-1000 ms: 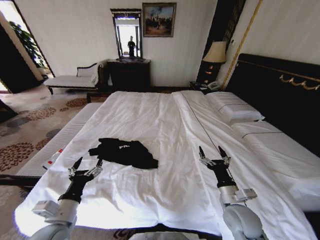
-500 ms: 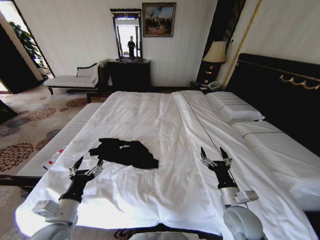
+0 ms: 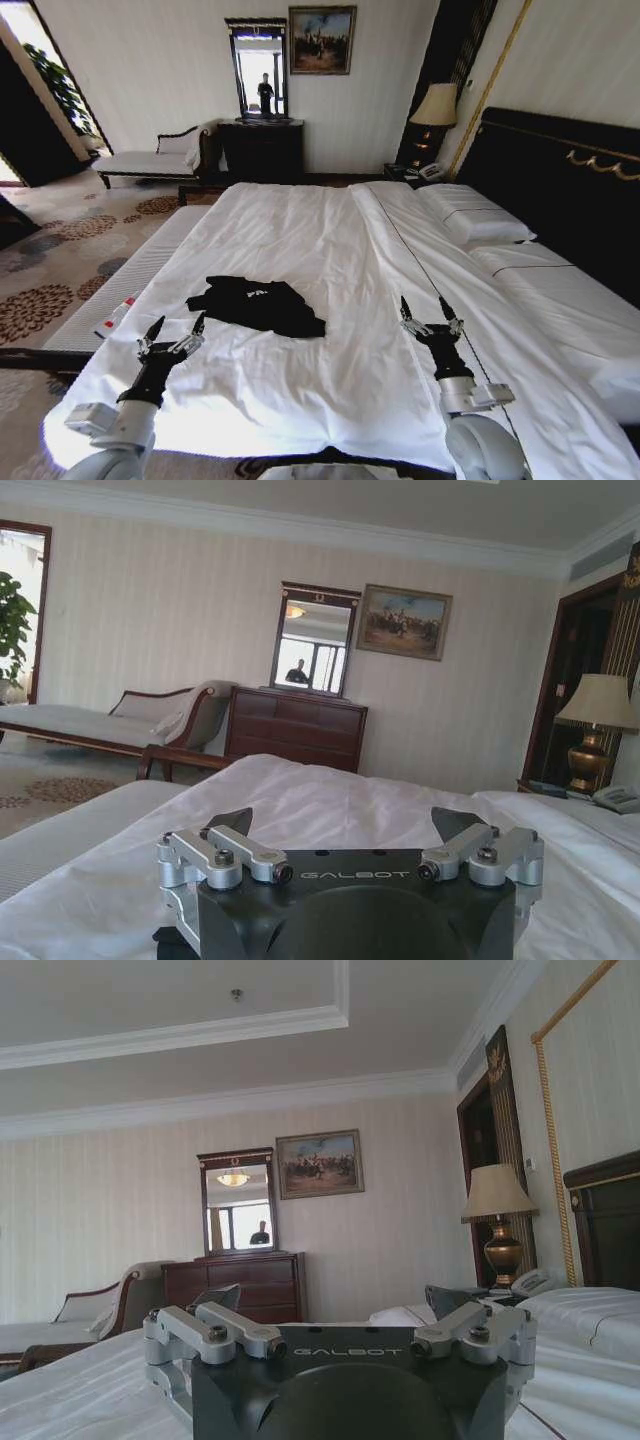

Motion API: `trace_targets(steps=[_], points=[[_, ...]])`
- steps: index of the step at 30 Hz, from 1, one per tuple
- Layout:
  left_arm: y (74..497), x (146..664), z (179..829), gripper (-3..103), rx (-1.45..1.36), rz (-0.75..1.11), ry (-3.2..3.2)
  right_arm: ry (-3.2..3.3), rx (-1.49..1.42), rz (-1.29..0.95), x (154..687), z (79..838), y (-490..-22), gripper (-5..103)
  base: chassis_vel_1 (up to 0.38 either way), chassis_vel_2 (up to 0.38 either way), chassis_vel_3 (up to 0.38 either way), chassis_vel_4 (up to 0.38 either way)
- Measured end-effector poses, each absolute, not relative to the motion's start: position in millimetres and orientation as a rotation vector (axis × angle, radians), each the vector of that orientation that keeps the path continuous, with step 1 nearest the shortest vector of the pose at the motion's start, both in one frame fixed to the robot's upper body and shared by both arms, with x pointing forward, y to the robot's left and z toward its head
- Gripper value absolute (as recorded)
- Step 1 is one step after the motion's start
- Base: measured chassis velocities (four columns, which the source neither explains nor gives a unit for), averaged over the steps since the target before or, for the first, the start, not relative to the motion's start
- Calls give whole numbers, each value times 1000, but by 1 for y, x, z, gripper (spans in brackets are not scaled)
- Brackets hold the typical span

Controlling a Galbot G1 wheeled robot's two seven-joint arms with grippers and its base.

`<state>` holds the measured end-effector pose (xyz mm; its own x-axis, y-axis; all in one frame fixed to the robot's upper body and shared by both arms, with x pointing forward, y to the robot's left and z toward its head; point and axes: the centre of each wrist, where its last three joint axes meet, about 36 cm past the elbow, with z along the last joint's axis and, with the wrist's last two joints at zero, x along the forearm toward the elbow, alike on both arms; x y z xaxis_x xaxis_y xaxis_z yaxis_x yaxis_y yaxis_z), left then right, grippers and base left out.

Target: Fold the clothes on the bed.

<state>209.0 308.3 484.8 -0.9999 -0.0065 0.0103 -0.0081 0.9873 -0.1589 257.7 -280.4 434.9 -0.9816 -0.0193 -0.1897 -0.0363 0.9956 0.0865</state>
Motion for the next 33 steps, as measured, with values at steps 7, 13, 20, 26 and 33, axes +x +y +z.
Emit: trace_targets(steps=[7, 13, 20, 26, 33], points=[[309, 209, 485, 100, 15, 248, -3123, 2949, -44, 133, 259, 434, -279, 100, 53, 45, -41, -51], [310, 209, 485, 100, 15, 245, -3126, 2951, -44, 129, 259, 433, -278, 100, 52, 52, -53, -57], [310, 209, 485, 100, 17, 247, -3127, 2950, -43, 130, 259, 433, -278, 100, 60, 65, -74, -72], [310, 209, 485, 100, 20, 246, -3127, 2951, -42, 131, 259, 432, -277, 100, 71, 85, -78, -80], [310, 209, 484, 100, 26, 250, -3129, 2952, -41, 128, 258, 432, -277, 100, 84, 78, -71, -67]])
